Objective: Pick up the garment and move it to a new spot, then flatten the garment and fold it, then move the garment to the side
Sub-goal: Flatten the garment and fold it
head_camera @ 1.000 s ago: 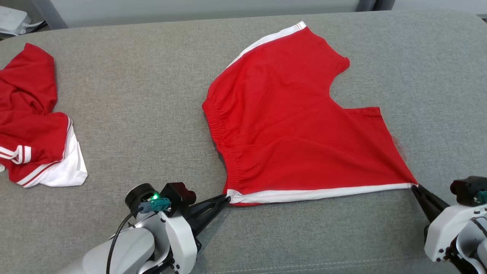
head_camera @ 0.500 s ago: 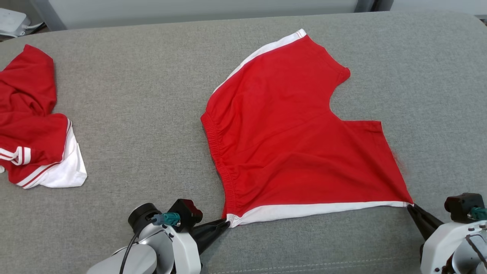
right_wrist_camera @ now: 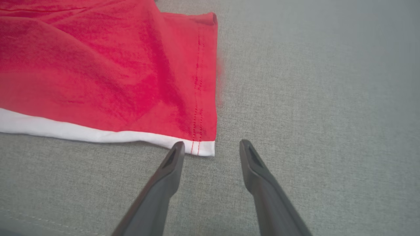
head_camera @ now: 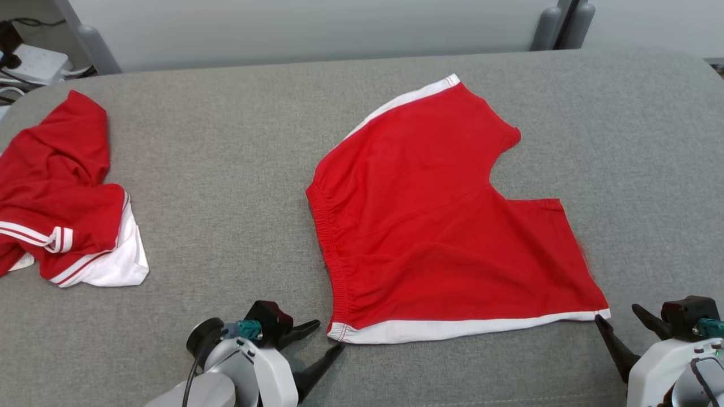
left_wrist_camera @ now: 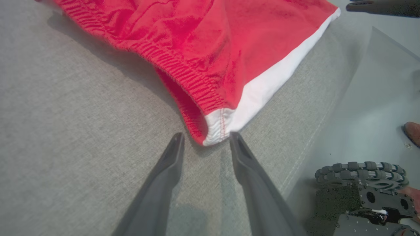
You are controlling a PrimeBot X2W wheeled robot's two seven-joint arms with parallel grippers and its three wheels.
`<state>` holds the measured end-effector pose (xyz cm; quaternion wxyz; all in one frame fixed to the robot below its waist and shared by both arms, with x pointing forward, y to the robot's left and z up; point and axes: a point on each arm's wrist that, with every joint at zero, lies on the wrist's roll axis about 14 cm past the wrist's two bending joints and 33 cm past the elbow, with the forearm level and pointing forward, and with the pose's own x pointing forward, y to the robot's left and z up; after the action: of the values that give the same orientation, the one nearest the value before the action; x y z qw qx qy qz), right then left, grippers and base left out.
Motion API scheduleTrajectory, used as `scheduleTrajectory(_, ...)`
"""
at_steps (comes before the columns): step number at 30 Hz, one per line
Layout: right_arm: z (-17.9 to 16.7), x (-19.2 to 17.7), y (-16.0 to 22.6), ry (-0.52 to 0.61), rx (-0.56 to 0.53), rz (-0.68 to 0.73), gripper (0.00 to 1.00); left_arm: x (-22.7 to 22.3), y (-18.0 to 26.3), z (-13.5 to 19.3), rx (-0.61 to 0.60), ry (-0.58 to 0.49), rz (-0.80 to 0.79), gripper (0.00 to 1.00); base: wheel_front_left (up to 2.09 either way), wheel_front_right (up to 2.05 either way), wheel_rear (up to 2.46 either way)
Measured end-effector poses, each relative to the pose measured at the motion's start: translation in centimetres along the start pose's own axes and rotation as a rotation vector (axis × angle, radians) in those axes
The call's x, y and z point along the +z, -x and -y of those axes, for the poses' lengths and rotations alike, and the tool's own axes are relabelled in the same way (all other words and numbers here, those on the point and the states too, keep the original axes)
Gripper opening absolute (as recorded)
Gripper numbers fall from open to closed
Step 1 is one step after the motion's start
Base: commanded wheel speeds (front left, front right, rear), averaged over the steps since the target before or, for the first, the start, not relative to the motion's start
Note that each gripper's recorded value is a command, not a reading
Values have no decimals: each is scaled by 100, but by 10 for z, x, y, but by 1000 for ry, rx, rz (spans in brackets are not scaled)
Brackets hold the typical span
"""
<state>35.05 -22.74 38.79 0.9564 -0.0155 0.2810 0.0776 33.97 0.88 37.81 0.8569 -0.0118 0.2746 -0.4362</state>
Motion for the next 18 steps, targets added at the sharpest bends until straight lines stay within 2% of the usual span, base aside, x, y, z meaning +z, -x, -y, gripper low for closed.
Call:
scheduleTrajectory(3,1,5,4,27,-7,25,100,-5,5,2,16,7,-6,100,0,0,0)
scheduleTrajectory(7,0,31,9,41,-15,140,100,-3,14,-5,67,28,25,100,0,0,0)
scheduleTrajectory(10,-12,49,12,40,0,230,100,12,23,-20,138,45,91,100,0,0,0)
scheduleTrajectory(15,-28,54,22,30,17,297,100,26,42,-35,293,136,205,100,0,0,0)
scheduleTrajectory(18,-36,66,26,31,28,363,100,53,58,-44,380,177,329,100,0,0,0)
